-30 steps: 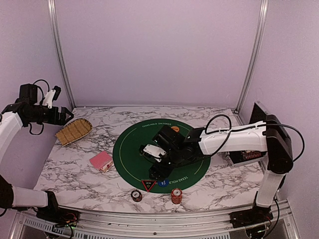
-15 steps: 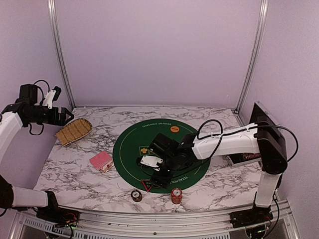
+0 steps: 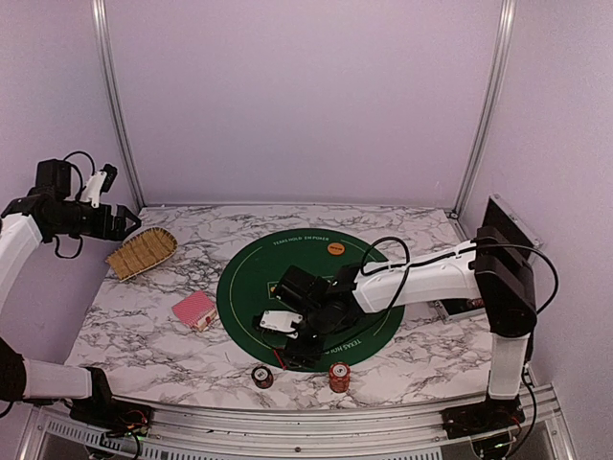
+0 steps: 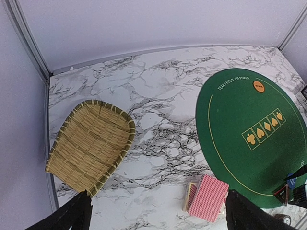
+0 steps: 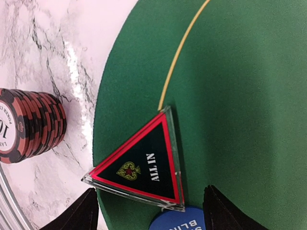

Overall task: Distribute texas hold em gaming equipment
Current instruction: Move the all-in button to the poker table mat.

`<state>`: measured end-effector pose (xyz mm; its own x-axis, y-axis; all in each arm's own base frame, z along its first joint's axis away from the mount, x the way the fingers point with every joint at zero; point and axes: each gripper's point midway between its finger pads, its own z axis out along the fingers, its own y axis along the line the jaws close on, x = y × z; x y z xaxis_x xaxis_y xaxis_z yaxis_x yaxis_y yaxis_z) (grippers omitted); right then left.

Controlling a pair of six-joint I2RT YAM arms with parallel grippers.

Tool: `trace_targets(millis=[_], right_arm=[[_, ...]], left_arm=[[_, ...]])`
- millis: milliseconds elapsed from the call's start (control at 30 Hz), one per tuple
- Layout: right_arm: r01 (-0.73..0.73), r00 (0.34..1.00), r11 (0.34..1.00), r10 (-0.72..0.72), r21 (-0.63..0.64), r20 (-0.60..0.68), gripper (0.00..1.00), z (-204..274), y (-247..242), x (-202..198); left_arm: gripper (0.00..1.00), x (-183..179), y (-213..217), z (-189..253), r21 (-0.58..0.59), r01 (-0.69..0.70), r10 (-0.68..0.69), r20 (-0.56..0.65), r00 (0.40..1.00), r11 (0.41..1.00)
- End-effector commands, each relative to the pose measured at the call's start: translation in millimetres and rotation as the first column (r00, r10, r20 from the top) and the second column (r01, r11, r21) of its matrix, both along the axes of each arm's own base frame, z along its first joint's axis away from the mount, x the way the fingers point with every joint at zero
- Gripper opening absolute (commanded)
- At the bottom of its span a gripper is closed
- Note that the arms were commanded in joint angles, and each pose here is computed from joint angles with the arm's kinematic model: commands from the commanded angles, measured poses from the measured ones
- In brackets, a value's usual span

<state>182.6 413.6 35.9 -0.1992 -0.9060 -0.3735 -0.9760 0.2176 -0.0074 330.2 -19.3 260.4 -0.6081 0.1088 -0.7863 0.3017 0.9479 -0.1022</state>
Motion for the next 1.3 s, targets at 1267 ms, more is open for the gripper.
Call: trace_targets(millis=[1267], right_arm=[[0.133, 0.986, 0.989, -0.138, 0.058, 0.098, 0.37, -12.2, 45.9, 50.0]], left_arm=[[0.99, -4.6, 0.2, 20.0, 0.007, 0.001, -0.001, 0.04, 0.999, 1.0]])
